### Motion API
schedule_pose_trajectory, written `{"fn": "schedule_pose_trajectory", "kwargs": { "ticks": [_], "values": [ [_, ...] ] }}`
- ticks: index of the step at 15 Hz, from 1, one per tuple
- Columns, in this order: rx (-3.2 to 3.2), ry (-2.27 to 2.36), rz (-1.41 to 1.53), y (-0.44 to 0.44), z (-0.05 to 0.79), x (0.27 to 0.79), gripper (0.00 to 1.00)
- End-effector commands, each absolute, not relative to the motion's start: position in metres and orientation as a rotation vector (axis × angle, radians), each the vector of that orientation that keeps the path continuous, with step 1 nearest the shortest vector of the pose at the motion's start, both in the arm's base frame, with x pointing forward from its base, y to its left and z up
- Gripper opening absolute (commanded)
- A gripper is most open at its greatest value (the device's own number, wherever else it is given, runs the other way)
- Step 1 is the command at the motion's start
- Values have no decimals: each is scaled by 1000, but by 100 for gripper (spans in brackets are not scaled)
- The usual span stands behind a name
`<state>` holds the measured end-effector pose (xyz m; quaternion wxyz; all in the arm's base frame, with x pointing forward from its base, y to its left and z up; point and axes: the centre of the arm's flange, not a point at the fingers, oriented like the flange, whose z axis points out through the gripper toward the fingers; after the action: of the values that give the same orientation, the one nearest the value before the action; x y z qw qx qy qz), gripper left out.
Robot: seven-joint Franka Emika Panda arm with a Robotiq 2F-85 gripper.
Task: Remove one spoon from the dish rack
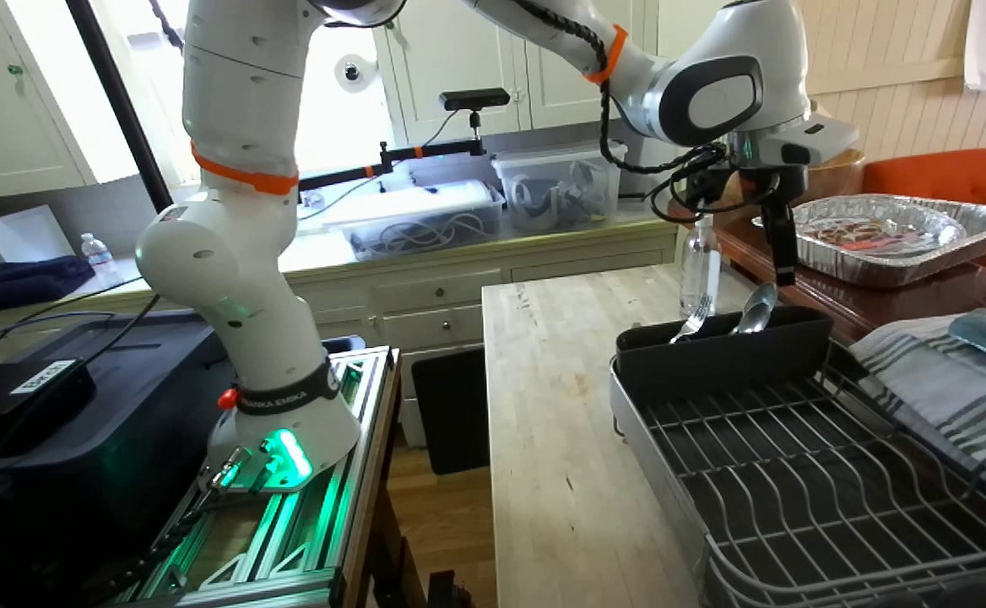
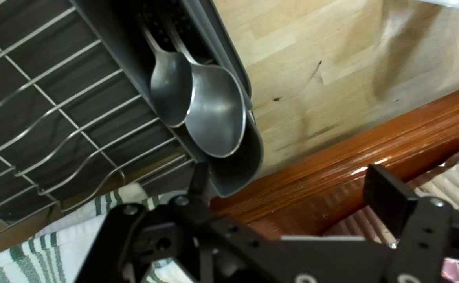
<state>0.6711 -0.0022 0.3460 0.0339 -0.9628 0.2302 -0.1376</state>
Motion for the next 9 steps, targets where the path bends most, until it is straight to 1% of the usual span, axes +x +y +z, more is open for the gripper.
{"fn": "schedule_pose_trajectory", "kwargs": {
  "ticks": [1,4,5,6,7,9],
  "values": [
    [-2977,713,-346,1,329,673,100],
    [-2989,713,-309,2,322,672,99],
    [-2992,714,-301,2,320,672,84],
    [-2993,717,-294,2,319,672,74],
    [-2993,717,-289,2,318,672,70],
    [-2993,720,-287,2,318,671,53]
  ]
}}
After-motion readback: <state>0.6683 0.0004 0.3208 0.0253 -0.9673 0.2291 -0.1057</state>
